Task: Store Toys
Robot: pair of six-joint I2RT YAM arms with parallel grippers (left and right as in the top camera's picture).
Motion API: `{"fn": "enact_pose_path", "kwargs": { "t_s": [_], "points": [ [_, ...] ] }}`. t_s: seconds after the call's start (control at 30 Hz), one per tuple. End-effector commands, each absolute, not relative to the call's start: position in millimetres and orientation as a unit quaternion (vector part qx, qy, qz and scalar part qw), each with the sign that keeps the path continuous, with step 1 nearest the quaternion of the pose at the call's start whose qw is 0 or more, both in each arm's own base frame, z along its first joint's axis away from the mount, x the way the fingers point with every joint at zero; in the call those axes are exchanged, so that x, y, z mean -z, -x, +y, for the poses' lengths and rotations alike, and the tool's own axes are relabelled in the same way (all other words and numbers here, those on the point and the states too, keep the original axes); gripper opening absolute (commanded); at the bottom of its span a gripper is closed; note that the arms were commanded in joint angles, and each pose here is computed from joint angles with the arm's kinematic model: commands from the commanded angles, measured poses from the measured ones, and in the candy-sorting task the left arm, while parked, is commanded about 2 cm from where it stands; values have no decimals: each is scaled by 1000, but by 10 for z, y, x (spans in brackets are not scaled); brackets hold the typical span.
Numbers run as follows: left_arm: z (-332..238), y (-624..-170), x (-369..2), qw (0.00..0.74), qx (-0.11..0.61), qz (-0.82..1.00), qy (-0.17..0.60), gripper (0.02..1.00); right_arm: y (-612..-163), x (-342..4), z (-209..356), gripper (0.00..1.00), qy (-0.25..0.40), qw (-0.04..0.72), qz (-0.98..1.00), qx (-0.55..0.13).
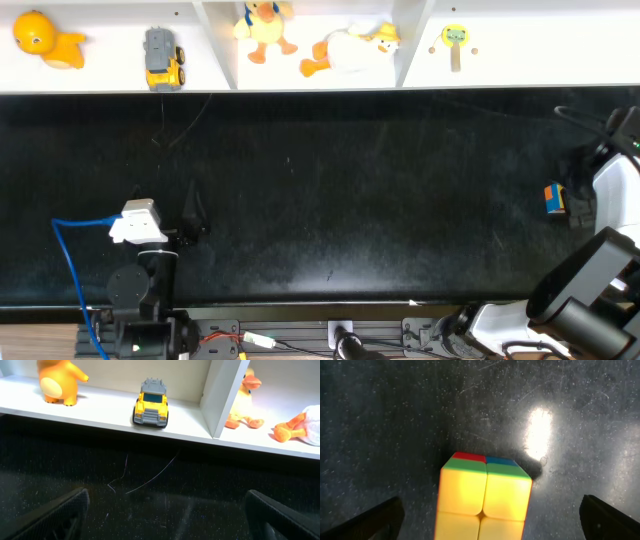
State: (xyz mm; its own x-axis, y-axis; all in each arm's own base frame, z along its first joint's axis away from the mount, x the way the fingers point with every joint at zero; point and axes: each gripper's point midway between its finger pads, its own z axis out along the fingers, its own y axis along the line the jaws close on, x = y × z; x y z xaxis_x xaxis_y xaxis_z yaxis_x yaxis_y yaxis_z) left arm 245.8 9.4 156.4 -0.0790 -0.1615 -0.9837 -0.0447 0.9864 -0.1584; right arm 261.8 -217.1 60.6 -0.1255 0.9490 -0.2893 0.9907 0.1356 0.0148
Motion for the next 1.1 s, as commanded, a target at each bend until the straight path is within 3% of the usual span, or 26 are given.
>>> {"fn": "enact_pose_path", "kwargs": {
  "t_s": [0.03, 0.67, 0.77, 0.83, 0.93, 1.1],
  "points": [
    [79, -2457, -1563, 677, 43, 731, 65, 998, -2594, -500, -2181, 963, -656, 118, 739, 100],
    [79, -2457, -1563, 677, 43, 731, 65, 998, -2709, -173, -2197, 904, -656, 118, 739, 98],
    [79, -2457, -1563, 677, 43, 731, 65, 996, -2713, -175, -2203, 807, -656, 119, 739, 99],
    [79, -2457, -1563, 677, 43, 731, 65, 998, -2711, -175, -2203, 645, -655, 119, 739, 99],
    [79, -2457, -1563, 677, 43, 731, 65, 998, -2708, -175, -2201, 524, -654, 118, 740, 99],
    [79, -2457, -1563, 677, 43, 731, 65, 996, -2708, -175, -2197, 393, -645, 116, 748, 100]
  ]
}}
